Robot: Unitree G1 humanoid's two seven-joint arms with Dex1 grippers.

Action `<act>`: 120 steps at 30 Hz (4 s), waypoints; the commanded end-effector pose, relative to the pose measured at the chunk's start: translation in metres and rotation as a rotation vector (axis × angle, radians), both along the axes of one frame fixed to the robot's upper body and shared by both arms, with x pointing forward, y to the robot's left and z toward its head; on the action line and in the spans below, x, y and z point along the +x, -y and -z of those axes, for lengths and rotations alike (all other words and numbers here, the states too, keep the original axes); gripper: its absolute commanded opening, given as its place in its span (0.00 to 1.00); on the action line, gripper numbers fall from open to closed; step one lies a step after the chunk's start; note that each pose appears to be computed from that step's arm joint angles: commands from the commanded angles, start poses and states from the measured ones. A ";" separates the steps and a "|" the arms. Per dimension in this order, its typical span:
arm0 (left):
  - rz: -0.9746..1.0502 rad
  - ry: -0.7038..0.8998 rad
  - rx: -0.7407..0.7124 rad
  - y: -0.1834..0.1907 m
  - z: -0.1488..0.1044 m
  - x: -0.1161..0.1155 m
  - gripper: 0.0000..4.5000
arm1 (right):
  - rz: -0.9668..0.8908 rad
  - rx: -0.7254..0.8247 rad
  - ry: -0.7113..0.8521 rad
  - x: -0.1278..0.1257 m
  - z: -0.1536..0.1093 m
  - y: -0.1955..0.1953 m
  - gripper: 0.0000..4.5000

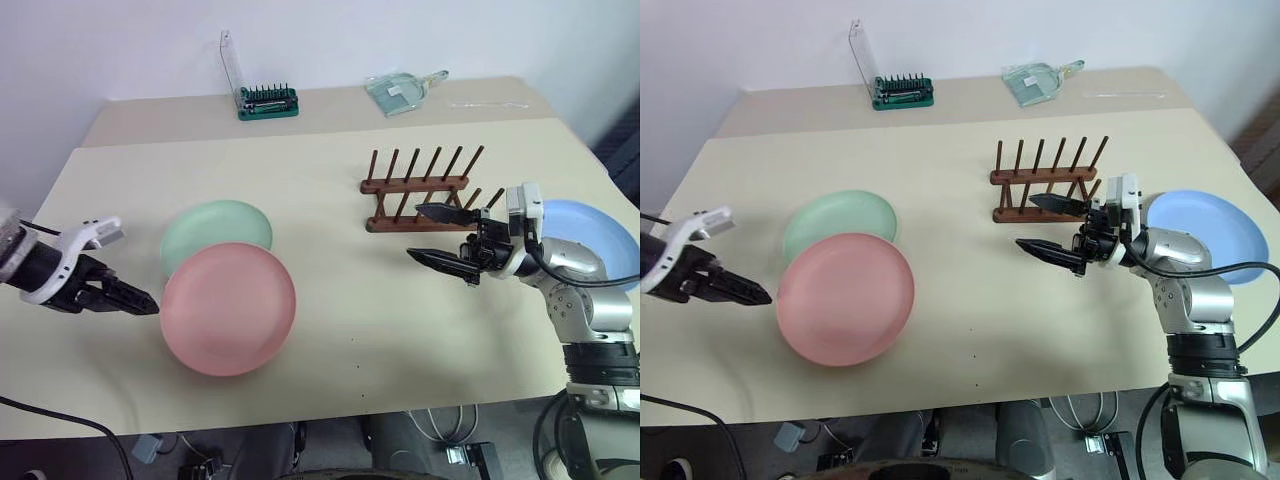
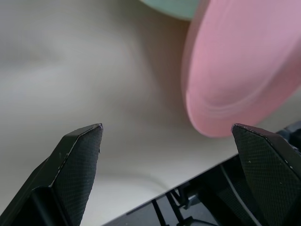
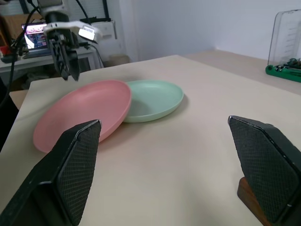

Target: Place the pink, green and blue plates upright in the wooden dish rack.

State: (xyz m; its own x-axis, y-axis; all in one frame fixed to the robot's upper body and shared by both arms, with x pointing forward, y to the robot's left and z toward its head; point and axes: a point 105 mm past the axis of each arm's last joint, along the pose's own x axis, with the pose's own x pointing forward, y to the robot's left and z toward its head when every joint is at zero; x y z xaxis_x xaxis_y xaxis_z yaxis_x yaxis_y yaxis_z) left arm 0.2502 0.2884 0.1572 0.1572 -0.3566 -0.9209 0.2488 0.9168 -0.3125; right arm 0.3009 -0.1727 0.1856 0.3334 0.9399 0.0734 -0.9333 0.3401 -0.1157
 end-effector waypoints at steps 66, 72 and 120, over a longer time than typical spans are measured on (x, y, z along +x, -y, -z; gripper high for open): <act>-0.838 1.092 -1.075 0.165 -0.137 0.168 0.01 | 0.298 -0.427 1.066 0.033 -0.092 -0.080 1.00; -0.817 1.114 -1.138 0.195 -0.148 0.167 0.01 | 0.428 -0.683 1.340 0.060 -0.090 -0.082 1.00; -0.438 1.210 -0.993 0.261 -0.136 0.136 0.80 | 0.688 -0.861 1.418 0.117 -0.107 -0.059 0.00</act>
State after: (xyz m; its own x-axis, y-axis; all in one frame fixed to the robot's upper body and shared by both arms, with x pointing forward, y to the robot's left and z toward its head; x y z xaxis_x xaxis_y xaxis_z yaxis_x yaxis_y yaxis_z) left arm 0.3929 0.0257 0.2777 0.8492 -0.4336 0.3014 0.5181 0.5738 -0.6343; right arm 0.4168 -0.0984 0.2738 0.7496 0.6391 0.1721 0.2478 -0.0298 -0.9683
